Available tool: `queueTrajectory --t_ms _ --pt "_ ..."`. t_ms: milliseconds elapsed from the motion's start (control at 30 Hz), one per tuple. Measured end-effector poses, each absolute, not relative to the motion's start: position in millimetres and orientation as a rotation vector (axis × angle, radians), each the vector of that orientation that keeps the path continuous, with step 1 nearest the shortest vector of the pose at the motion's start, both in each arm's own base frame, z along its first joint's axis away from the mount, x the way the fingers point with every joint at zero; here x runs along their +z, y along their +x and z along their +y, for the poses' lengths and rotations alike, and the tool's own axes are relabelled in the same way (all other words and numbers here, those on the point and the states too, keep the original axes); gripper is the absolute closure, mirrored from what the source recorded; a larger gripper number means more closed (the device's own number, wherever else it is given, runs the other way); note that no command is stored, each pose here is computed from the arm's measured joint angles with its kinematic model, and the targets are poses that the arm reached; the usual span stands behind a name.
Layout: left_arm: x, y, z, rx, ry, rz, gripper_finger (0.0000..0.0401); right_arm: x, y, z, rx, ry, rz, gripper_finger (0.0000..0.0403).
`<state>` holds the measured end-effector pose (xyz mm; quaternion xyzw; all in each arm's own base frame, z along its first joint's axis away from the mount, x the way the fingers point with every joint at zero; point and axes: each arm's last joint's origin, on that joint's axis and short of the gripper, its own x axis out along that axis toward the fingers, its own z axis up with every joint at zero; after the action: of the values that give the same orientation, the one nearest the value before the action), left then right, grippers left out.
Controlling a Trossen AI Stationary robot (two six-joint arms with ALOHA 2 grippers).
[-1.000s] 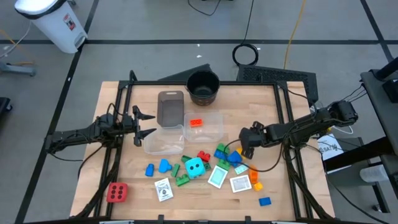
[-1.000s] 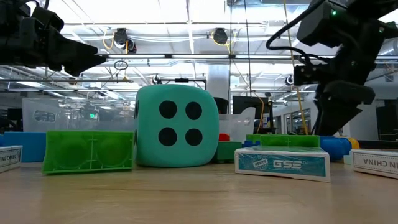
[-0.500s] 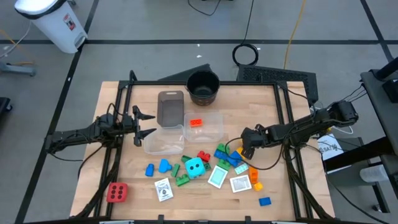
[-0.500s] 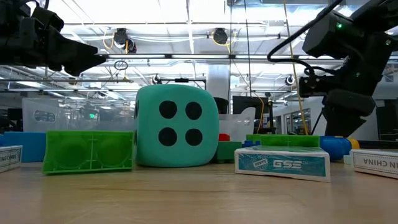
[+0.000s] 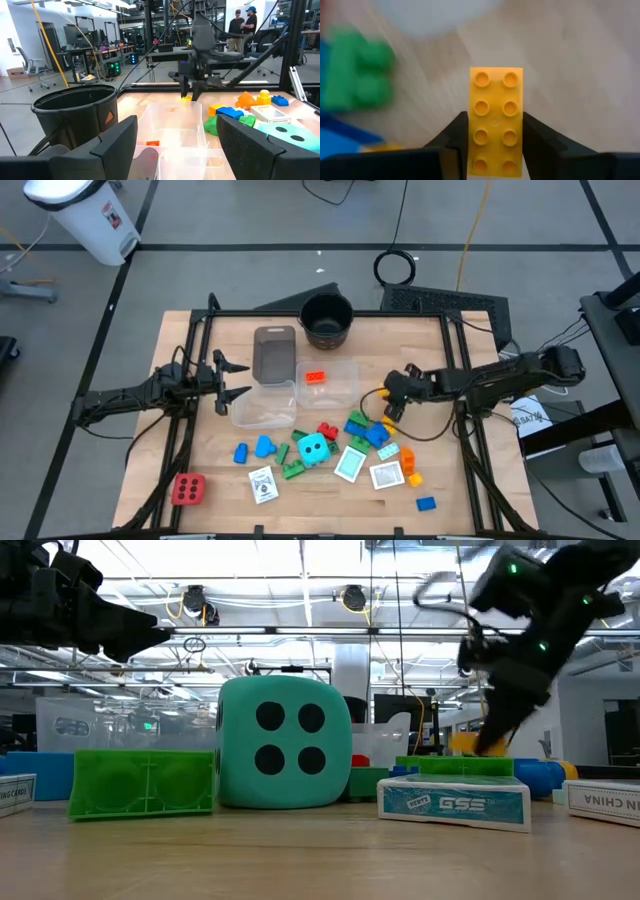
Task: Pick & Place Toys
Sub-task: Put the yellow game piece into the right transparent bin
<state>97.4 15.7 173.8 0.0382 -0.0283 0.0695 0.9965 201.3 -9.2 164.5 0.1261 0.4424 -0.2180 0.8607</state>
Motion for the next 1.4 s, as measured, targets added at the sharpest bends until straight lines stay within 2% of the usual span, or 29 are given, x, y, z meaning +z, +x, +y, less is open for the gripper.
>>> queueTrajectory --t_ms 133,267,400,467,733,967,1200,1400 --pt "173.9 97.4 15.6 0.139 0.076 -0.057 0.0128 183.7 200.4 -12.5 -0.432 0.260 0.779 0.0290" --pt "173.9 97.4 15.6 0.139 0.076 -0.057 0.0128 210.9 211.5 -13.2 -0.359 0.221 0.504 0.0290" --pt "173.9 97.4 15.7 0.139 0.076 -0.057 0.0128 232.1 228.0 -13.1 -0.200 0.165 0.257 0.0290" --pt "173.9 97.4 15.7 0.139 0.077 -0.058 0.0127 237.6 238.0 -15.0 -0.131 0.162 0.214 0.0290" --pt "174.0 97.4 15.6 0.139 0.077 -0.058 0.0128 243.9 303.5 -29.2 -0.025 0.093 0.396 0.0290" --pt "173.9 97.4 15.7 0.139 0.077 -0.057 0.0127 218.0 351.3 -34.1 0.031 -0.013 0.691 0.0288" --pt "173.8 97.4 15.7 0.139 0.076 -0.057 0.0127 187.1 353.1 -36.3 0.009 -0.087 0.912 0.0281" --pt "173.8 97.4 15.7 0.139 0.076 -0.057 0.0127 186.8 352.9 -38.3 -0.045 -0.131 0.923 0.0255"
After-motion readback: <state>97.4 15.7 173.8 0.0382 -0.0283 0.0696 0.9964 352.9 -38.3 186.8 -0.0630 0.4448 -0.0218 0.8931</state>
